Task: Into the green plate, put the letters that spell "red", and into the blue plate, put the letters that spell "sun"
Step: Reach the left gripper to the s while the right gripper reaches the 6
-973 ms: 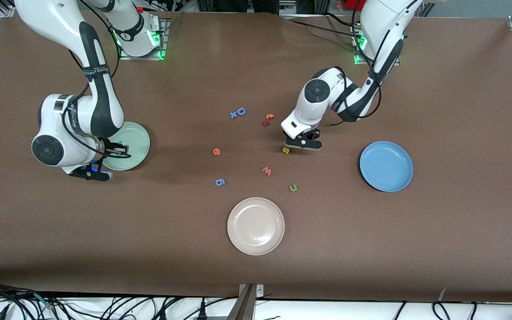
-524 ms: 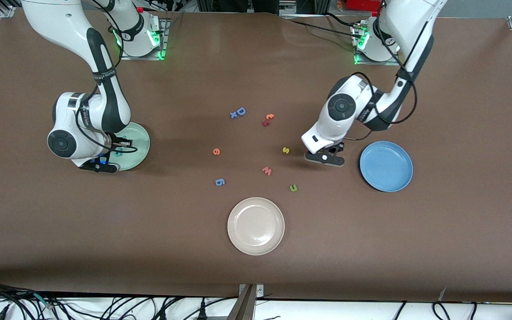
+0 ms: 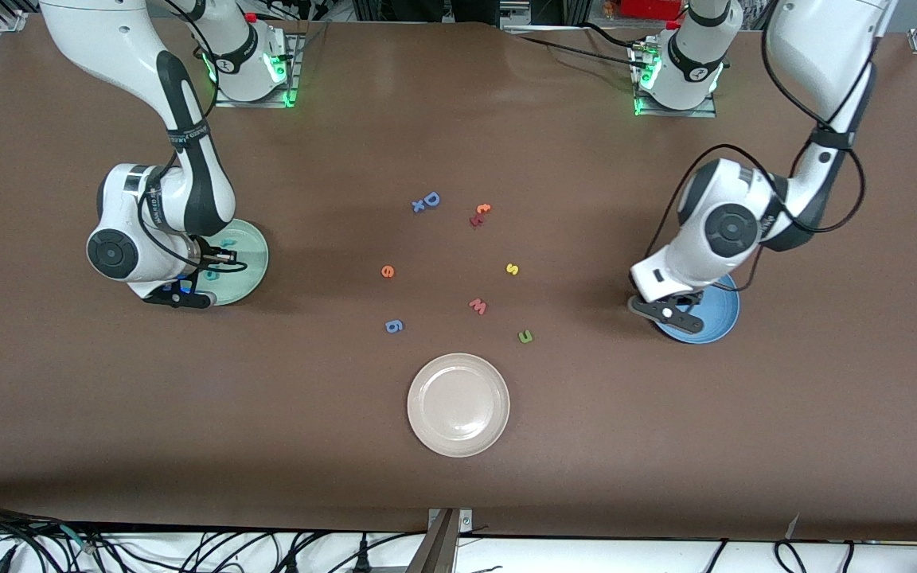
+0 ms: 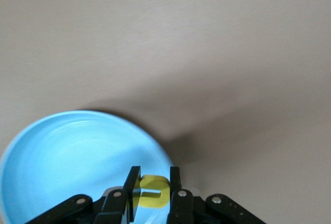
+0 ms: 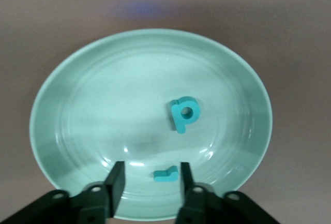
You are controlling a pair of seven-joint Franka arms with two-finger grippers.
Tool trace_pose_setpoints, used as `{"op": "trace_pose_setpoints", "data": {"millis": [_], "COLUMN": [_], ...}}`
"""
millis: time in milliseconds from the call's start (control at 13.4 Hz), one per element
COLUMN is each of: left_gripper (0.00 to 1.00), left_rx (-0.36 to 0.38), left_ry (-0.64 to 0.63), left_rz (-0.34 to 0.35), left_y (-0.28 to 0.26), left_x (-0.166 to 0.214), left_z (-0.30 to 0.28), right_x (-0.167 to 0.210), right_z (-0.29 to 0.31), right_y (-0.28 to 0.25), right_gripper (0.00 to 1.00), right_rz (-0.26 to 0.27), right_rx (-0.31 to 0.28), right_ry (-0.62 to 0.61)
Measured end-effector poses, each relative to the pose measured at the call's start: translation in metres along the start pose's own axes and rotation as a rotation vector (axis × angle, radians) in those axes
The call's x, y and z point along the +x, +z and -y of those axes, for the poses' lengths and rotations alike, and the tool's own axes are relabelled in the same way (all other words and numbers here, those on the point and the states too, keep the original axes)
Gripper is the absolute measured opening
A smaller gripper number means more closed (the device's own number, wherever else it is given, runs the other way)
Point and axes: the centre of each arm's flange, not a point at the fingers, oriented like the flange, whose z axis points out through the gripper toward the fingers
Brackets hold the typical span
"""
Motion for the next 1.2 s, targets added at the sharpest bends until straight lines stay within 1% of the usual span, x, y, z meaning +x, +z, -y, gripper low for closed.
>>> {"op": "trace_pose_setpoints", "data": {"millis": [75,150,225,299,374,449,599,674,749,898,1048,1198], "left_gripper": [0.26,0.26,0.26,0.27,0.33,0.41,0.63,0.71,0.83,1.0,1.0,1.0], "left_rx": [-0.002,-0.004,-0.005,-0.007,-0.008,-0.009,-0.01,-0.023,-0.055,-0.121,-0.134,-0.13], "left_ry": [0.014,0.026,0.033,0.038,0.042,0.047,0.049,0.036,0.006,-0.052,-0.098,-0.122], "left_rz": [0.003,0.006,0.009,0.011,0.013,0.015,0.015,0.013,0.008,-0.002,0.003,0.011], "left_y": [0.001,0.001,0.002,0.003,0.005,0.006,0.006,0.006,0.006,0.005,0.004,0.002], "left_x": [-0.003,-0.005,-0.007,-0.008,-0.008,-0.008,-0.008,-0.008,-0.008,-0.005,0.001,0.007], "left_z": [0.012,0.021,0.027,0.029,0.029,0.028,0.028,0.028,0.026,0.016,-0.012,-0.053], "right_x": [0.001,0.002,0.003,0.002,0.001,-0.002,-0.012,-0.018,-0.024,-0.032,-0.036,-0.037], "right_z": [0.003,0.01,0.024,0.043,0.065,0.089,0.14,0.164,0.186,0.224,0.258,0.281], "right_y": [-0.008,-0.021,-0.039,-0.058,-0.074,-0.086,-0.1,-0.105,-0.107,-0.1,-0.082,-0.058], "right_gripper": [0.65,0.76,0.88,0.97,1.0,1.0,1.0,1.0,1.0,1.0,1.0,1.0], "right_rz": [-0.004,-0.007,-0.015,-0.028,-0.045,-0.063,-0.088,-0.099,-0.116,-0.156,-0.19,-0.207], "right_rx": [0.006,0.012,0.019,0.027,0.035,0.045,0.065,0.076,0.09,0.12,0.147,0.153], "right_ry": [0.005,0.02,0.04,0.064,0.092,0.123,0.181,0.202,0.217,0.218,0.193,0.168]}}
